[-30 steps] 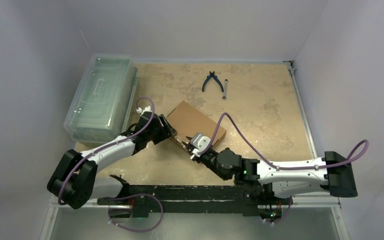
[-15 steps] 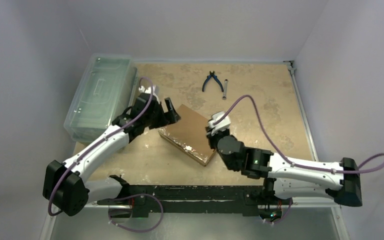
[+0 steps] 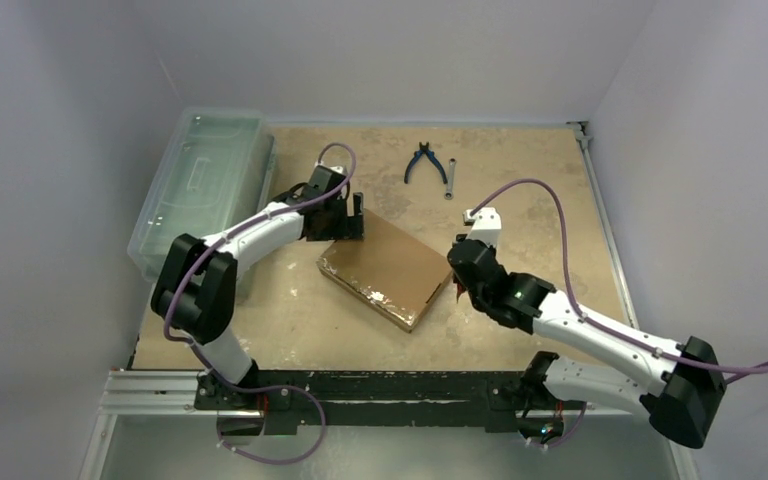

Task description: Unpack the express box

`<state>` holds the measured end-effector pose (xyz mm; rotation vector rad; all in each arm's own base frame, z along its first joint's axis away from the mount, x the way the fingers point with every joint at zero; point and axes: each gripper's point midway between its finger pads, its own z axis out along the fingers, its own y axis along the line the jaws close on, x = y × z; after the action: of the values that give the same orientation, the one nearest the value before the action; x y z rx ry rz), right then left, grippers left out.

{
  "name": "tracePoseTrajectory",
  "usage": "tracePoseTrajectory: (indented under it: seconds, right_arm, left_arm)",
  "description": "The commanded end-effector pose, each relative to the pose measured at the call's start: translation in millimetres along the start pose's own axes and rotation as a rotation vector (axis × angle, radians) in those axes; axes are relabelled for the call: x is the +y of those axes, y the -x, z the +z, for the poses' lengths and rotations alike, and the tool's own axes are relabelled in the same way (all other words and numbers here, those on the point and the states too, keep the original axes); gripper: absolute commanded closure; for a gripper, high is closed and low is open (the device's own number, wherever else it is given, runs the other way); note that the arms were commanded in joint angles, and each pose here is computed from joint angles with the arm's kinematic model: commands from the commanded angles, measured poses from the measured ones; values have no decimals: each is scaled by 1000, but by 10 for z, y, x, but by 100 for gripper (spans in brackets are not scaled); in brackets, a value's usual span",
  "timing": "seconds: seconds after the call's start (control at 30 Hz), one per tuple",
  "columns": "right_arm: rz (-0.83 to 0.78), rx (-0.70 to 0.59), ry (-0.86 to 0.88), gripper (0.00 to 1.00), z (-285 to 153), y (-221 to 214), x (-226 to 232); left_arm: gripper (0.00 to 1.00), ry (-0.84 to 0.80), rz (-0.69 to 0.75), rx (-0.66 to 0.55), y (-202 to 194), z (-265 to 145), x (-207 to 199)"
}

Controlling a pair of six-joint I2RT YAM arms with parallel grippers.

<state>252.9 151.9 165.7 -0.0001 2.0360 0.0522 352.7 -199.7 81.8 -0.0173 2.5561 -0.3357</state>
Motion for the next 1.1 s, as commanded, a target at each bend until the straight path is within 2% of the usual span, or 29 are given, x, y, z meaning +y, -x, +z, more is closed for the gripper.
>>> tracePoseTrajectory:
  seconds: [0.0,0.2,0.33,0.5,0.8,0.93,1.07]
  right_arm:
    - [86,42,37,100,151,-110,104]
    - [160,32,119,100,406,-13,259]
    - [155,12,138,100,576,191,339]
    - [154,-41,197,100,863,560,562]
    - [-14,-124,196,100,1866,1272,1129]
    - [-120,-56,27,100,2085,1424,970]
    - [-127,-53,-93,100,1815,1565,553]
  left_arm:
    - [15,-20,32,-49,110,-20,-18]
    - [15,-122,-29,29,-320,-39,-65]
    - [18,-211,-98,47,-543,-189,-136]
    - [19,-246,-170,59,-770,-354,-105]
    - [20,-264,-267,103,-1250,-458,-115]
    - [19,-300,-257,121,-1369,-589,-268]
    - [19,-301,-229,139,-1471,-767,-277]
